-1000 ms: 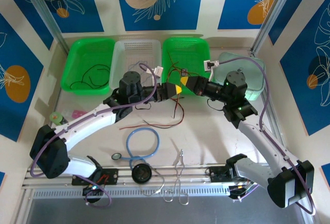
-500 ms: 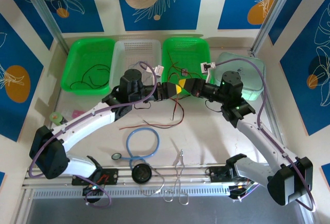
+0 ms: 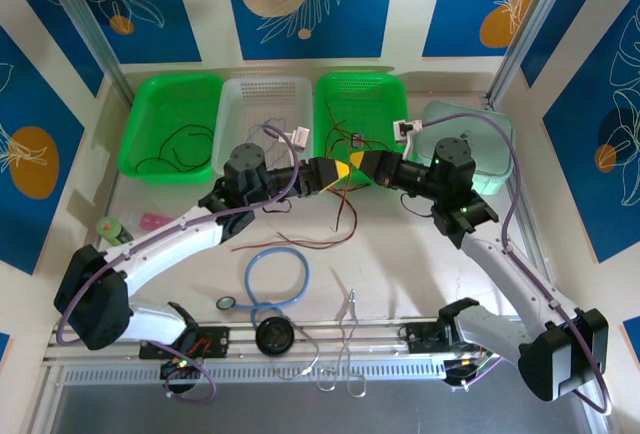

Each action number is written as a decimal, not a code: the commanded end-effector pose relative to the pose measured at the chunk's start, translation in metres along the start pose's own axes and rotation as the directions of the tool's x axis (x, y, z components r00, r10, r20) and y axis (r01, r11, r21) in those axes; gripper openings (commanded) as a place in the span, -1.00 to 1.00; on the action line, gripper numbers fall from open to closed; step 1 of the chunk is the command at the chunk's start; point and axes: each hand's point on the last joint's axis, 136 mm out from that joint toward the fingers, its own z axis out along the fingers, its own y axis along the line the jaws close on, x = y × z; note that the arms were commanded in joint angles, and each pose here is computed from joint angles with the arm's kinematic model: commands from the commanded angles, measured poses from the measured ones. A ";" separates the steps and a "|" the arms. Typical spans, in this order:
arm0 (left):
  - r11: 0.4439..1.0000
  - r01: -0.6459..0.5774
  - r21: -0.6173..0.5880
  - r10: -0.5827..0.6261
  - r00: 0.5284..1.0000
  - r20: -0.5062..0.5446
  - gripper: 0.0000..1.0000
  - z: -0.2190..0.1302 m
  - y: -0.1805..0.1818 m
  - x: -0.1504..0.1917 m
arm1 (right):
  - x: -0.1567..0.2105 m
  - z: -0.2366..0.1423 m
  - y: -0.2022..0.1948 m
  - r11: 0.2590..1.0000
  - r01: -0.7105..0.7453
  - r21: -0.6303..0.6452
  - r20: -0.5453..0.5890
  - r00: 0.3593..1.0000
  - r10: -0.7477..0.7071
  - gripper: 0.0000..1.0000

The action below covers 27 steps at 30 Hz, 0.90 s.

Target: Untangle the cables

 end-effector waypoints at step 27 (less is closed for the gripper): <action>0.981 0.083 0.177 -0.088 0.996 0.022 -0.04 -0.001 -0.003 -0.008 | -0.008 0.013 0.045 0.982 -0.051 -0.179 -0.046 0.998 0.044 -1.00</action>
